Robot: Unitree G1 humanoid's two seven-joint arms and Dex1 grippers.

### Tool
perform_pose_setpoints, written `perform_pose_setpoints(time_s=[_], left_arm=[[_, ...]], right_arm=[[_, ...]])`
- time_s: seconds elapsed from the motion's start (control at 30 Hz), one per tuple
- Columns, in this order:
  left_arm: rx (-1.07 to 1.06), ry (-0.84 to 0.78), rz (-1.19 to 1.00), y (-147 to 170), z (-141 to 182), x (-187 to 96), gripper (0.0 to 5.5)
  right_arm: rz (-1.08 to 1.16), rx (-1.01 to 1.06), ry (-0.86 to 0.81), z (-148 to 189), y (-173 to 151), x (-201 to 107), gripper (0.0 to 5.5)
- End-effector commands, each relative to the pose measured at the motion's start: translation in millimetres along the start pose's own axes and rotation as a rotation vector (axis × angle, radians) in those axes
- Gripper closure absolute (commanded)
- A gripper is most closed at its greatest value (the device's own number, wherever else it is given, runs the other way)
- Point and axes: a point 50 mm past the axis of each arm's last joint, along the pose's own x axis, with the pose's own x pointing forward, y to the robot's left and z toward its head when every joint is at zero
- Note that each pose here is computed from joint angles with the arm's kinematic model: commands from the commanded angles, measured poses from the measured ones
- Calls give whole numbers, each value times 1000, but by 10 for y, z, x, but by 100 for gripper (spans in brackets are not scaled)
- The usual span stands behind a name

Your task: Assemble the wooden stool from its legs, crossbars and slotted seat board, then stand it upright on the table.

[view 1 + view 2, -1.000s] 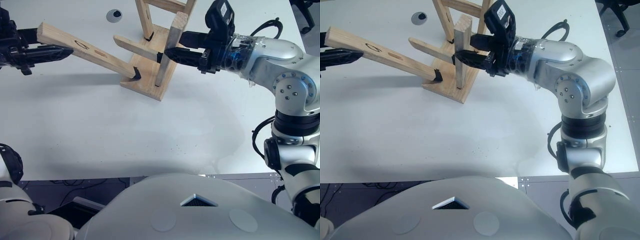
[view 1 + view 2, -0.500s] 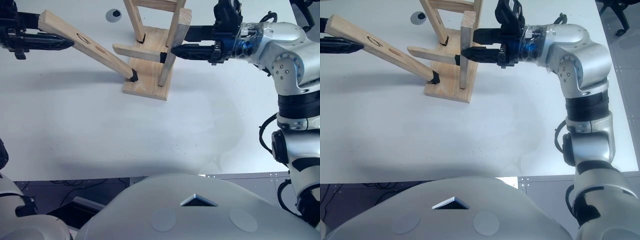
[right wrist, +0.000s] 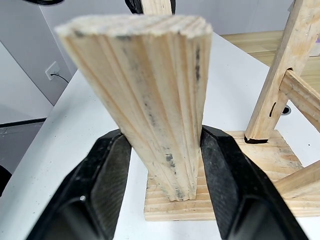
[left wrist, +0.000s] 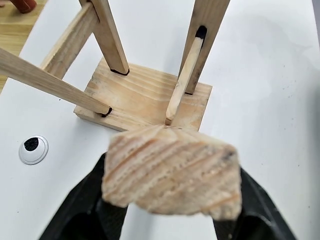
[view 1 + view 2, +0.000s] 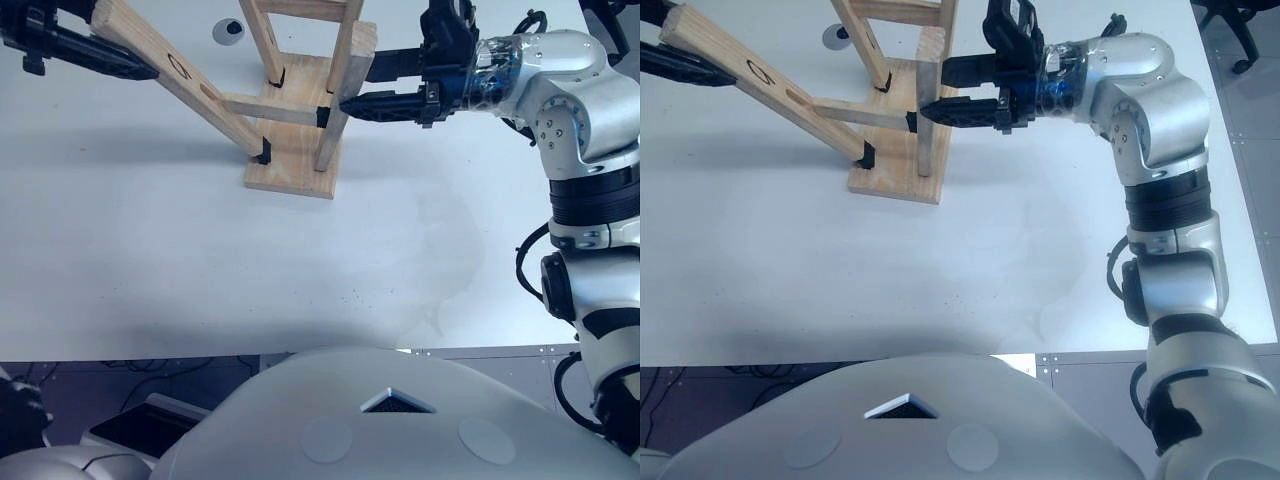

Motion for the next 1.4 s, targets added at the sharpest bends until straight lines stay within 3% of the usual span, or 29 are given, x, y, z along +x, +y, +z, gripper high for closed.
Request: perform_pose_setpoints(time_s=[0.03, 0.4, 0.53, 1.07, 1.4], left_arm=[[13, 94, -5, 27, -14, -8, 349], [100, 219, -31, 80, 195, -17, 349], [125, 196, -57, 65, 372, 9, 349], [137, 180, -190, -16, 499, 281, 349], [107, 271, -559, -590, -27, 898, 349]], right_arm=[[80, 4, -7, -3, 72, 118, 340], [69, 16, -14, -23, 81, 118, 340], [66, 21, -16, -43, 94, 137, 340], [69, 18, -37, -24, 109, 189, 341], [136, -13, 53, -212, 305, 340, 345]])
